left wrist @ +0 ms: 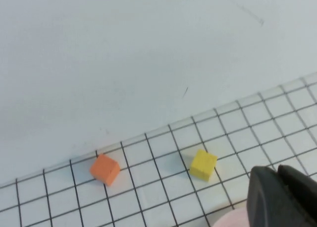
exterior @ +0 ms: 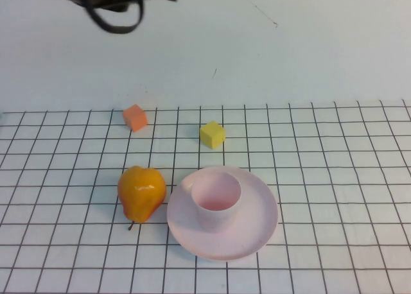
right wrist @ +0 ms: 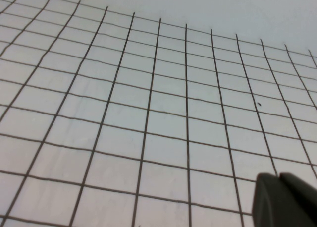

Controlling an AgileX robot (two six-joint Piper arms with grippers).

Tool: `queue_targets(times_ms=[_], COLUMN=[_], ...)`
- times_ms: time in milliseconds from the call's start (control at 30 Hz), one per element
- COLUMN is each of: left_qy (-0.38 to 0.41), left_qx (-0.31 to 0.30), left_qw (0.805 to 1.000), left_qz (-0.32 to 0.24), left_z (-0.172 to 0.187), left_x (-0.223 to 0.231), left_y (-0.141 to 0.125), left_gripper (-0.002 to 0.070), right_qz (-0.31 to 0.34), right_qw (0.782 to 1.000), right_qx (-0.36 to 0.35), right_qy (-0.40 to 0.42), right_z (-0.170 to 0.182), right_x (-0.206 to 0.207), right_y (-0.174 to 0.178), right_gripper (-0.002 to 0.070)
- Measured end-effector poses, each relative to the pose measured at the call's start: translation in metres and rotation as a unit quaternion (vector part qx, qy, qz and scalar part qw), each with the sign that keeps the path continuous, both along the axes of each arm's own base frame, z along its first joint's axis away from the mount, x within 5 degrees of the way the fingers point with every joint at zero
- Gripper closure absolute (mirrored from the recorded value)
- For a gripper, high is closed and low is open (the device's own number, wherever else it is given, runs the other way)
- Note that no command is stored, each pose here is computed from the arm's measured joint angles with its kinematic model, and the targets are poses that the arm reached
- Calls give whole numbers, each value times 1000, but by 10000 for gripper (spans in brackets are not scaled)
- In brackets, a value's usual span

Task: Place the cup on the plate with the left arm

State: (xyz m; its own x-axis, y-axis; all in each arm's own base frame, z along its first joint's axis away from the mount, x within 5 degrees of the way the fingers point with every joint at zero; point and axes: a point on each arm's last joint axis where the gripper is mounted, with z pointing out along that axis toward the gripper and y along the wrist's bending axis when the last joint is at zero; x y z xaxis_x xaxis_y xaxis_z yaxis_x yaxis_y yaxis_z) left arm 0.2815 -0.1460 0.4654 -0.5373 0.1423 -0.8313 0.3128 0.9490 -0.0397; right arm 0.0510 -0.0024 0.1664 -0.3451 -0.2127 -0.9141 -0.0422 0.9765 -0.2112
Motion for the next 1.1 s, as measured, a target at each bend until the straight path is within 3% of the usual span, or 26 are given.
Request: queue_targets(times_ms=[167,400,533,833,1100], left_qy=[-63,-70,-38,63,61], left_qx=[-37,-45,-56,-7,6], left_qw=[997,996,997,998,998], left_qz=[-9,-29,-34,-30,-30], left_z=[6,-64,-105,-182,-193], left_x=[-57,-101,-117,-129,-138], left_y=[31,52,58,64,71], left_gripper=[675,676,676,676,676], right_qz=[0,0,0,0,0], right_qw=[1000,1000,1000,1000,1000], right_qx=[0,0,0,0,0], right_qy=[0,0,0,0,0], right_z=[0,0,0,0,0], right_x=[0,0,0,0,0], right_y=[0,0,0,0,0], right_gripper=[678,678,678,678,678])
